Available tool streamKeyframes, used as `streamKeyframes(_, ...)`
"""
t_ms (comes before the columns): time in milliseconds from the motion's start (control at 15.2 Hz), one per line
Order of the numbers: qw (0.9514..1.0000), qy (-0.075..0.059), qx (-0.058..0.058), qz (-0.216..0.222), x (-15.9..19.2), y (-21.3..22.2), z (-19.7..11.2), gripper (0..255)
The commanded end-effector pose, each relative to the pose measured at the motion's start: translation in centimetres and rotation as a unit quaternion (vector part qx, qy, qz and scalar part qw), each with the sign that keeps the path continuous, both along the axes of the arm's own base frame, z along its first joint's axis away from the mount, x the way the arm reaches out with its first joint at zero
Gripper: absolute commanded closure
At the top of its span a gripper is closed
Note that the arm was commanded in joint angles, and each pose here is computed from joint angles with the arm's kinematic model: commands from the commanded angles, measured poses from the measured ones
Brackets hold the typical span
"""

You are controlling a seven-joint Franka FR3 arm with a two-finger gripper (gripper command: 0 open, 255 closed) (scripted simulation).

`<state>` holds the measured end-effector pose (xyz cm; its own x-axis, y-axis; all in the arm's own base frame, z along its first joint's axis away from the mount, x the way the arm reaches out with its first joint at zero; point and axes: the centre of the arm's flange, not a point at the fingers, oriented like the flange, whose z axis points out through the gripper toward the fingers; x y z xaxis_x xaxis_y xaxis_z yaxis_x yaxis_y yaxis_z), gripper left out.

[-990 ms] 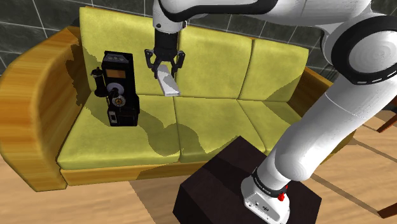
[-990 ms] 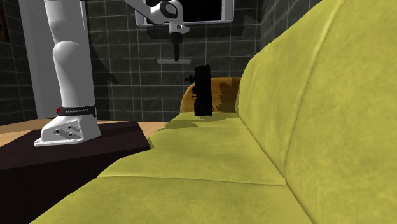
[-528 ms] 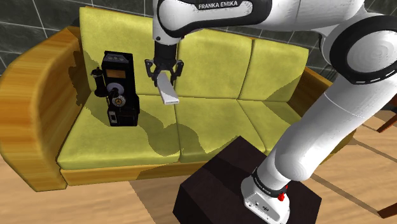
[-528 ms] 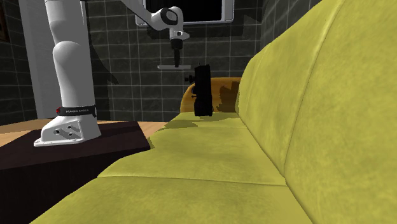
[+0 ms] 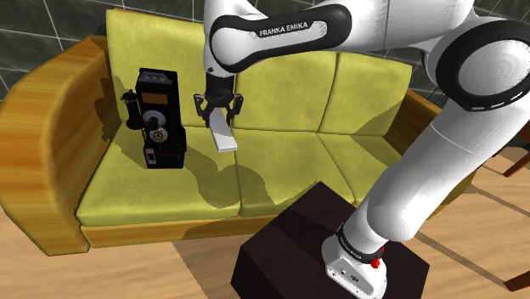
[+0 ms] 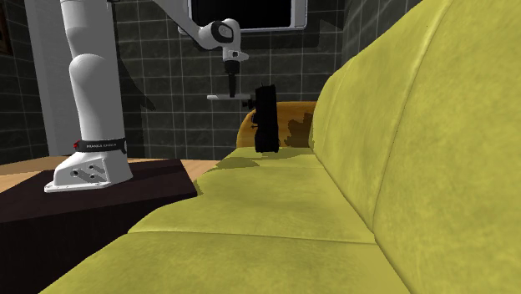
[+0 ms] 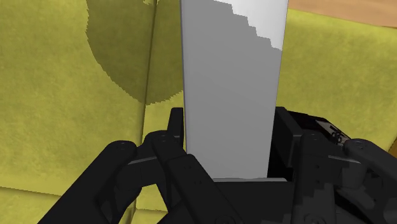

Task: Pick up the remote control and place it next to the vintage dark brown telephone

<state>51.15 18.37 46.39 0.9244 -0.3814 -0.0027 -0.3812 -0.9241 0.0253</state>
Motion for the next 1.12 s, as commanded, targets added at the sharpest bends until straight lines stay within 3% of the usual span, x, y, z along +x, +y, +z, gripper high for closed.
streamKeyframes(0,1.0,0.0,0.0,0.0,0.0,0.0,-1.0,255)
streamKeyframes(1056,1.0,0.0,0.0,0.0,0.0,0.0,-9.5,255)
